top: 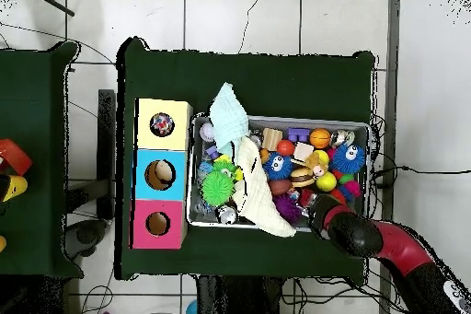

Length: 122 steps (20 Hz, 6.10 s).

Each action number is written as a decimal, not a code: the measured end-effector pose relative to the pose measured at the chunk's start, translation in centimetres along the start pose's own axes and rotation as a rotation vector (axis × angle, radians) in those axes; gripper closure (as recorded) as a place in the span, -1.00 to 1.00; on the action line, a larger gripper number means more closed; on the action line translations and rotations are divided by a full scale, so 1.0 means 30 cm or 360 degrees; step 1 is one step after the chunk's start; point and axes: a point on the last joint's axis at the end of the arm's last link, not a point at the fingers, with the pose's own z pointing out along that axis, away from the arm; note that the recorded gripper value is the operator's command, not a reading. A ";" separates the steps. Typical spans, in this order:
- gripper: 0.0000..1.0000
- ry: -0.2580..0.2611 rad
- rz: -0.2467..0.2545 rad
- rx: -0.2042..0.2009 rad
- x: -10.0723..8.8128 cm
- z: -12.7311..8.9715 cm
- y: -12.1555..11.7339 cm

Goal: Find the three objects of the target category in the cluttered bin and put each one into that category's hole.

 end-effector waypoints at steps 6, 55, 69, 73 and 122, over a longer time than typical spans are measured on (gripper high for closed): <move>1.00 -0.0051 -0.0025 -0.0071 -0.045 -0.099 0.076; 1.00 -0.0785 -0.0444 -0.0105 -0.383 -0.515 0.663; 1.00 -0.0885 -0.0463 -0.0183 -0.371 -0.456 0.892; 1.00 -0.0889 -0.0454 -0.0185 -0.362 -0.438 0.935; 1.00 -0.1105 -0.0333 -0.0191 -0.368 -0.388 1.053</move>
